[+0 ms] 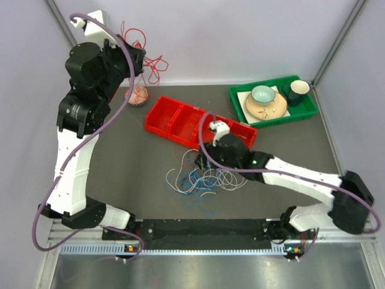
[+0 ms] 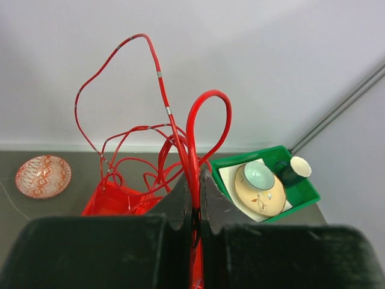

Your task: Untangle the cables

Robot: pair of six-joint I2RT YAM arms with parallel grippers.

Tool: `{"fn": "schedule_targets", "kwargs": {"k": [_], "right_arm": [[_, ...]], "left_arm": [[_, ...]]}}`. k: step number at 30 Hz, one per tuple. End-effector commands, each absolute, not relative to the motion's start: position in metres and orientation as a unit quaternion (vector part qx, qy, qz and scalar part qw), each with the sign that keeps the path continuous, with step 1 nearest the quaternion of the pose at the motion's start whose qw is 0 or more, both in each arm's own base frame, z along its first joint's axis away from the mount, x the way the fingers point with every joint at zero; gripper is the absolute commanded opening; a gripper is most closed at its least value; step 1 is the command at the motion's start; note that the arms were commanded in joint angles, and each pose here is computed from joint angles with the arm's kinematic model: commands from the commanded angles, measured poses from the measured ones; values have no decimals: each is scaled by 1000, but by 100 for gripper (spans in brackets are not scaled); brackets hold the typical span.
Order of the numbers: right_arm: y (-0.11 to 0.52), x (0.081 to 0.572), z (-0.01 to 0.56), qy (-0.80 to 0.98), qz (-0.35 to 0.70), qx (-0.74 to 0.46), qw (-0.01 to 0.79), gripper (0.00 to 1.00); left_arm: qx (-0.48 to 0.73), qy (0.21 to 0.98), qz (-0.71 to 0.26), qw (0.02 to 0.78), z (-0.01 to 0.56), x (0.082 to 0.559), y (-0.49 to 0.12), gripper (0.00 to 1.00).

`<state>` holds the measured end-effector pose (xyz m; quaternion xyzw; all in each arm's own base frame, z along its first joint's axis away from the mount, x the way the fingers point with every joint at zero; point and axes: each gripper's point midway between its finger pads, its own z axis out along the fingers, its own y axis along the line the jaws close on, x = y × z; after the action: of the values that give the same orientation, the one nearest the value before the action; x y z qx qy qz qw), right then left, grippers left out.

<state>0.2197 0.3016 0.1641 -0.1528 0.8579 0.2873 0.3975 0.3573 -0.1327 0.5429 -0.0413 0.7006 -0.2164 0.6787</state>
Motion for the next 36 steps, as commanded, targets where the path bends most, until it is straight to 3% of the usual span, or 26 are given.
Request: {"fn": "schedule_targets", "kwargs": {"k": [1, 7, 11, 13, 15, 16, 19, 27, 36], "right_arm": [[369, 249, 205, 794, 346, -213, 452, 78], [432, 277, 186, 771, 392, -221, 451, 77], [457, 298, 169, 777, 390, -202, 450, 68], [471, 305, 172, 778, 396, -201, 445, 51], [477, 307, 183, 771, 407, -196, 449, 13], [475, 306, 187, 774, 404, -196, 447, 0], [469, 302, 208, 765, 410, -199, 454, 0], [436, 266, 339, 676, 483, -208, 516, 0], [433, 282, 384, 643, 485, -192, 562, 0]], "left_arm": [[-39, 658, -255, 708, 583, 327, -128, 0], [-39, 646, -269, 714, 591, 313, -126, 0], [-34, 645, -278, 711, 593, 308, -128, 0], [-32, 646, -276, 711, 592, 306, -128, 0], [-33, 648, -272, 711, 591, 307, -126, 0], [-32, 649, -268, 711, 589, 306, -125, 0], [-40, 655, -244, 714, 582, 310, -117, 0], [-70, 698, -159, 694, 530, 345, -102, 0], [-71, 752, -137, 641, 467, 389, -109, 0]]}}
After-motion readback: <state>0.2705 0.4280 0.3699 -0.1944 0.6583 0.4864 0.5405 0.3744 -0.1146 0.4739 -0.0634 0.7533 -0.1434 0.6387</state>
